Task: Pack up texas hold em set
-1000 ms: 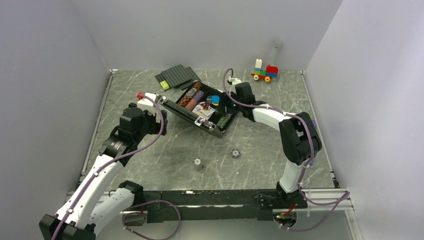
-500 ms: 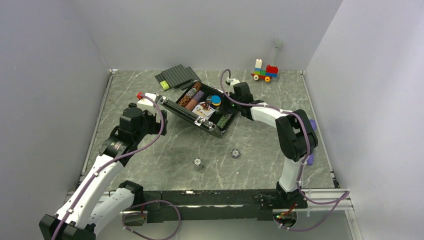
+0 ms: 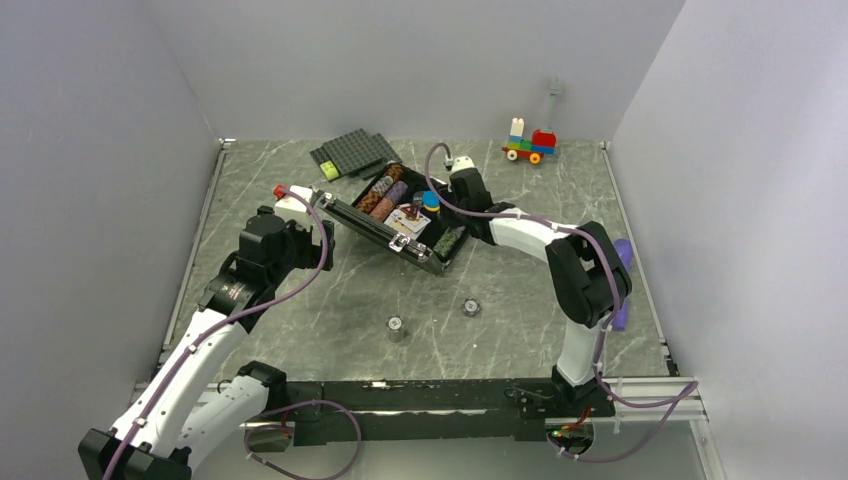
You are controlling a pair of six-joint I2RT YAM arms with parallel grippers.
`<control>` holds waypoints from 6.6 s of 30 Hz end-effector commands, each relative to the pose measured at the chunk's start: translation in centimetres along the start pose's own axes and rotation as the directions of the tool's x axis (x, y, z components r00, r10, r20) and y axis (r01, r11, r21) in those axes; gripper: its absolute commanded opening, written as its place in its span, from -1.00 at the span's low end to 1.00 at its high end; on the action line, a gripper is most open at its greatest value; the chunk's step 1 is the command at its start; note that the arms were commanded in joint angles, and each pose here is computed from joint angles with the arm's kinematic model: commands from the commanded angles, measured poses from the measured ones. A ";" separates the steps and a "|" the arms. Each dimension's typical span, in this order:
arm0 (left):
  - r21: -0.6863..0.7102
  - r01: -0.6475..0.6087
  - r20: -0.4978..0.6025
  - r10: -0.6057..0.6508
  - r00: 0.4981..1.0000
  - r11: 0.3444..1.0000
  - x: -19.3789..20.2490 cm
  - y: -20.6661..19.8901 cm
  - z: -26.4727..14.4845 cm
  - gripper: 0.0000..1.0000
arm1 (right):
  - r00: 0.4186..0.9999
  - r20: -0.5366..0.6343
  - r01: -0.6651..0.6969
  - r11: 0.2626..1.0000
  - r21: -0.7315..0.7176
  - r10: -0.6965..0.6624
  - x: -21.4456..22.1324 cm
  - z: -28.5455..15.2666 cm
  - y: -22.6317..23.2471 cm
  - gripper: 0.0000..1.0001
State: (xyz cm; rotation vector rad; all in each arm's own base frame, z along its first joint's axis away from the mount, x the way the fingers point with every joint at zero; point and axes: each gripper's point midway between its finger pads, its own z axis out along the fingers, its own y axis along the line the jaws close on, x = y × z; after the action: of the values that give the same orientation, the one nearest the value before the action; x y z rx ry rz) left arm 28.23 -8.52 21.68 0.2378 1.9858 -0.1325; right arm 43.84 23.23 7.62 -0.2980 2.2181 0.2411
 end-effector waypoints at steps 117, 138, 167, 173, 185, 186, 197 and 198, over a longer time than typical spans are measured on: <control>0.039 0.002 0.087 -0.005 0.996 0.999 -1.9 -0.5 -0.7 0.99 | 0.988 -0.047 0.107 0.862 -0.495 -0.149 -4.7 -2.8 6.1 0.80; 0.396 -0.111 0.115 0.071 0.991 0.911 3.7 -17.2 -5.0 0.99 | 0.962 0.160 -0.190 0.965 -0.181 0.220 -5.3 -14.3 -3.3 0.92; 0.302 -0.135 -0.167 0.191 0.967 0.944 14.4 -20.8 -1.1 0.83 | 0.954 0.198 -0.196 0.967 -0.163 0.227 -3.4 -18.2 -3.8 0.92; 0.274 -0.139 -0.190 0.195 0.962 0.952 15.1 -20.1 -1.0 0.56 | 0.954 0.198 -0.197 0.968 -0.157 0.226 -3.3 -18.3 -4.0 0.92; 0.293 -0.129 -0.233 0.202 0.951 0.947 16.8 -20.2 -1.1 0.17 | 0.954 0.191 -0.204 0.967 -0.154 0.231 -3.0 -18.2 -4.0 0.92; 0.302 -0.132 -0.232 0.207 0.950 0.944 16.9 -20.3 -1.1 0.03 | 0.954 0.189 -0.205 0.966 -0.158 0.233 -3.0 -18.3 -3.9 0.92; 0.460 -0.193 -0.065 0.249 0.966 0.867 11.6 -24.1 -2.2 -1.00 | 0.955 0.100 -0.243 0.932 -0.268 0.278 -1.0 -21.3 -1.7 0.99; 0.475 -0.198 -0.030 0.240 0.970 0.858 10.8 -24.5 -2.4 -1.00 | 0.953 0.077 -0.259 0.920 -0.293 0.292 -0.6 -21.7 -1.2 0.99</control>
State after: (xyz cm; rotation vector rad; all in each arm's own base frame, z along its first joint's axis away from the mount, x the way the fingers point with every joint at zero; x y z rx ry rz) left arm 15.61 -26.67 6.59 0.7856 2.1627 -0.2855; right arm 31.14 15.31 21.01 -0.1214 2.0662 0.5876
